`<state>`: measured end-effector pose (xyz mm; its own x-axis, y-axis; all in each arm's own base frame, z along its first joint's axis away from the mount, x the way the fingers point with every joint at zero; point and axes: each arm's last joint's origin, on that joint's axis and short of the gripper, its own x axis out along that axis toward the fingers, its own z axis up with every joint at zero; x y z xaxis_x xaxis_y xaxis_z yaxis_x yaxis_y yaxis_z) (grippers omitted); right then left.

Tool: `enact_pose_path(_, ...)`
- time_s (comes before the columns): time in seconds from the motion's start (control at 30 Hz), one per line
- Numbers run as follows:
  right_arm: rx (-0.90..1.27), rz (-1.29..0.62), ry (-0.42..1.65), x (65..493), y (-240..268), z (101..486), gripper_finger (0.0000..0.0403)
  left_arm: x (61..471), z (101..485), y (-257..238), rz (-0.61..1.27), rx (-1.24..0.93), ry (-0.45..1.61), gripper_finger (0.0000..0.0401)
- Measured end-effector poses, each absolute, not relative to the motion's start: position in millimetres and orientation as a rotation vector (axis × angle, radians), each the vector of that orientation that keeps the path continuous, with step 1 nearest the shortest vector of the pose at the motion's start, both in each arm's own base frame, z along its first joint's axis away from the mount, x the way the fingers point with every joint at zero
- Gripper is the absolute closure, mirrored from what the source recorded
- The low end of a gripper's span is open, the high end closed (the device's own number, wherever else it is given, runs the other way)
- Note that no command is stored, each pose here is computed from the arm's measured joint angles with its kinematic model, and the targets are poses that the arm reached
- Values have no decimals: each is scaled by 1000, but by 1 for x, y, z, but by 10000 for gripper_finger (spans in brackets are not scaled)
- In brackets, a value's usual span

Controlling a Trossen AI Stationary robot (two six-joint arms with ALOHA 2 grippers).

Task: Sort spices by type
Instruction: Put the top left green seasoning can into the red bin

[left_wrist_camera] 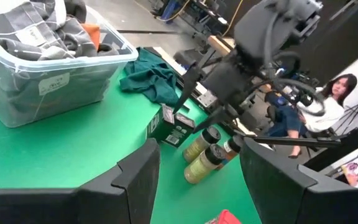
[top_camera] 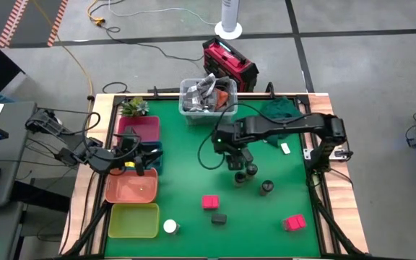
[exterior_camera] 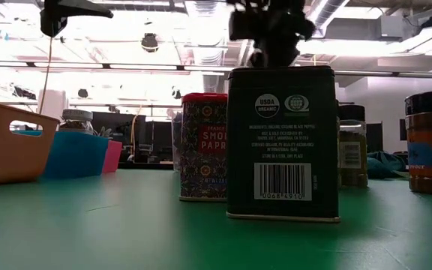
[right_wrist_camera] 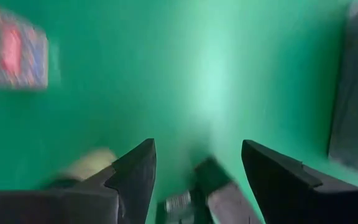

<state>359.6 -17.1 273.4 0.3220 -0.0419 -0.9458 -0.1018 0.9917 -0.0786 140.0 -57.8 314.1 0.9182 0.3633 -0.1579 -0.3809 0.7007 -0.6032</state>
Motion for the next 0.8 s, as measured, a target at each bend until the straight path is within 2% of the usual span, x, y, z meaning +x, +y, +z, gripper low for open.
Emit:
enact_pose_path(0.17,-161,51,1334,351,-24,252,138,140,314,-58,416,-673,32,189)
enact_pose_path(0.33,-283,22,1386,346,-30,242,138,140,313,-58,417,-667,36,189)
enact_pose_path(0.8,-372,103,1410,341,-36,225,138,139,309,-57,429,-634,71,189)
